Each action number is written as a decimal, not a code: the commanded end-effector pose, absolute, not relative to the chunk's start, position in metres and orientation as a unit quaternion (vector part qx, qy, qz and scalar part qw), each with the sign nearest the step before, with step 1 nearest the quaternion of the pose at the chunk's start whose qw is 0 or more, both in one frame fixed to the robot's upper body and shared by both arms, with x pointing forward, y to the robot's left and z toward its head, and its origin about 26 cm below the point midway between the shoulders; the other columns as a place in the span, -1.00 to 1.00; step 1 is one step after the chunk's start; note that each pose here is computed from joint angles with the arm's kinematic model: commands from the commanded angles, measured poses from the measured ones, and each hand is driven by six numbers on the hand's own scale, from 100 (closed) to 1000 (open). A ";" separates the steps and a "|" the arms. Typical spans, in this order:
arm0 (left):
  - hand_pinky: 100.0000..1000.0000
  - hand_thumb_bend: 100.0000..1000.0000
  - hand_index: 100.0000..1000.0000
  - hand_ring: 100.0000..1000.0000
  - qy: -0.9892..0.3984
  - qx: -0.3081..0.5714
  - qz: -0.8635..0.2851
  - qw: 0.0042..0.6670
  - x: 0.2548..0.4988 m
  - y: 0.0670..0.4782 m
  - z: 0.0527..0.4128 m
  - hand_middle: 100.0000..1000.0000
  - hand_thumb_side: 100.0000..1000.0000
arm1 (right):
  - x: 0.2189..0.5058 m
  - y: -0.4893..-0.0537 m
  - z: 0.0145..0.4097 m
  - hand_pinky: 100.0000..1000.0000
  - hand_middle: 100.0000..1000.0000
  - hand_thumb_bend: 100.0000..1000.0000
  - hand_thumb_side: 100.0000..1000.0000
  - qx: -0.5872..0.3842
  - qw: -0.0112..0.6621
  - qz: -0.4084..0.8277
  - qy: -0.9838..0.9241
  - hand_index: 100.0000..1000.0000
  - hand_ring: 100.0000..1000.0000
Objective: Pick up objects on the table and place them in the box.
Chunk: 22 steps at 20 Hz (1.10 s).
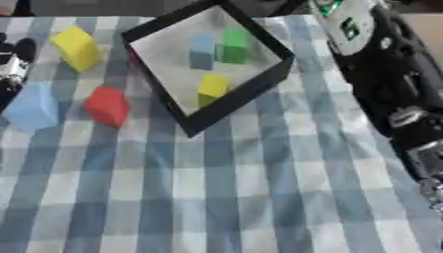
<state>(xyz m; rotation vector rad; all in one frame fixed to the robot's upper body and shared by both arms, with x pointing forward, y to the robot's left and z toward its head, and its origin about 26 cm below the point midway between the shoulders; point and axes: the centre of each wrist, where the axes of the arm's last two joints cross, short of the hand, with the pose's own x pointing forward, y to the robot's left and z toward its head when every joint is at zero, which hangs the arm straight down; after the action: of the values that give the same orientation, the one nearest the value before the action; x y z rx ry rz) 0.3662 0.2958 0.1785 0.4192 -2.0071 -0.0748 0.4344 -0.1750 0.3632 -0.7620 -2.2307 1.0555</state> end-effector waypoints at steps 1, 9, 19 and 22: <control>0.05 0.13 0.48 0.36 -0.844 0.195 -0.027 0.498 0.363 0.307 0.193 0.22 -0.12 | 0.384 -0.197 0.404 0.72 0.31 -1.00 -0.91 -0.230 0.235 0.345 -0.879 0.51 0.56; 0.06 0.14 0.49 0.36 -0.851 0.216 -0.016 0.479 0.363 0.315 0.206 0.23 -0.13 | 0.312 -0.250 0.389 0.73 0.39 -1.00 -0.41 -0.100 0.247 0.258 -0.929 0.50 0.54; 0.06 0.14 0.50 0.36 -0.856 0.266 -0.030 0.442 0.369 0.331 0.241 0.24 -0.14 | 0.298 -0.280 0.336 0.74 0.35 -1.00 -0.05 -0.060 0.294 0.132 -0.945 0.45 0.50; 0.08 0.14 0.51 0.37 -0.851 0.286 -0.052 0.438 0.370 0.338 0.249 0.25 -0.14 | 0.300 -0.284 0.319 0.75 0.36 -1.00 -0.05 -0.064 0.329 0.126 -0.934 0.46 0.51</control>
<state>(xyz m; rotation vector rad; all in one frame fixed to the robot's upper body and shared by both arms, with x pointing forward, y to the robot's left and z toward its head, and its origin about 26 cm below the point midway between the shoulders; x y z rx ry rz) 0.3729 0.3289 0.2330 0.6501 -2.0928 -0.0922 0.3059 -0.2835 0.3107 -0.1593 -2.4143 0.3320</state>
